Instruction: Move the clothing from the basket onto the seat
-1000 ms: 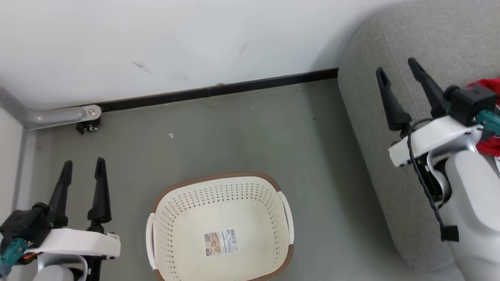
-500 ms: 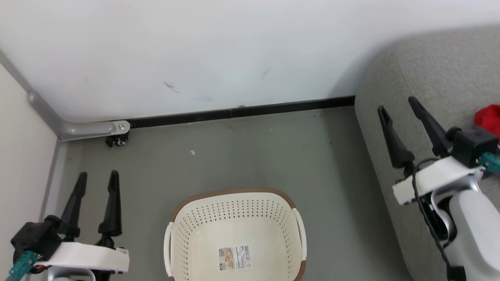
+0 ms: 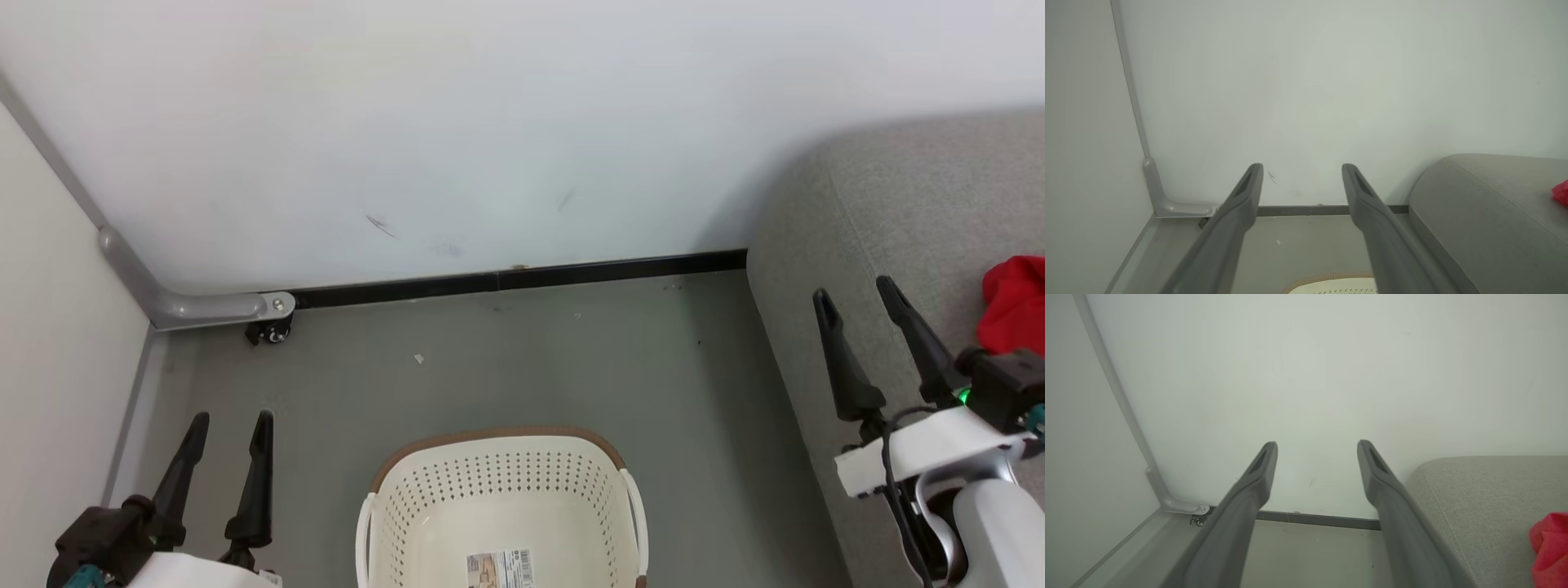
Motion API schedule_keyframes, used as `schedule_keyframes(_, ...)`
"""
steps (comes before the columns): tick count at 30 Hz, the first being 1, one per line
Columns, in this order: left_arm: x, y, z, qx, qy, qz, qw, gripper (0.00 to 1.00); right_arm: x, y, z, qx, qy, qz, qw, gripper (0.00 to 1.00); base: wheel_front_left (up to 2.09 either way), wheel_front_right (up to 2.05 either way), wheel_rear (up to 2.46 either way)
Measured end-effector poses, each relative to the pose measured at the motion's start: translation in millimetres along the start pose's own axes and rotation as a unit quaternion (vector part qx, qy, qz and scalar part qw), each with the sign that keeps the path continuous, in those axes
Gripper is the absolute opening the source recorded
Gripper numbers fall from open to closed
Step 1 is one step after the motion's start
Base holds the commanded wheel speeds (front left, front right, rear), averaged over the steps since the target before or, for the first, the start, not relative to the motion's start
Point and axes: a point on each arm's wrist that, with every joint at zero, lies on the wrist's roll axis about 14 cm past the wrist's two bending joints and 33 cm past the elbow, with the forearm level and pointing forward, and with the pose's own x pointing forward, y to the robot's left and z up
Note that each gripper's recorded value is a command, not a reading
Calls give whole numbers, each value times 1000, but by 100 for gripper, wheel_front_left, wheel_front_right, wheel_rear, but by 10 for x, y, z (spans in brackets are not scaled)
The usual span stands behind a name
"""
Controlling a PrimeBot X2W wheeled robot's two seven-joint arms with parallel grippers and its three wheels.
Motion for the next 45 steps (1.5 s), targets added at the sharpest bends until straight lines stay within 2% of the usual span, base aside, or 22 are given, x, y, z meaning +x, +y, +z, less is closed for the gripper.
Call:
schedule_keyframes(6, -108, 26, -13, 5, 4, 5, 1000, 100, -164, -61, 48, 3, -3, -16, 1000, 100, 0, 0, 0)
schedule_keyframes(15, -210, 92, 29, 11, -1, 13, 1000, 100, -378, 18, -1, 3, 10, -11, 1000, 100, 0, 0, 0)
schedule_keyframes(38, -248, 116, 62, 17, -6, 18, 1000, 100, -465, 40, 82, 3, 0, -10, 1000, 100, 0, 0, 0)
schedule_keyframes(39, -248, 116, 63, 19, -7, 18, 1000, 0, -464, 41, 87, 3, -1, -10, 1000, 0, 0, 0, 0)
schedule_keyframes(45, -346, 90, -203, 0, 30, 29, 999, 0, -595, 91, -199, 22, 45, -17, 999, 0, 0, 0, 0)
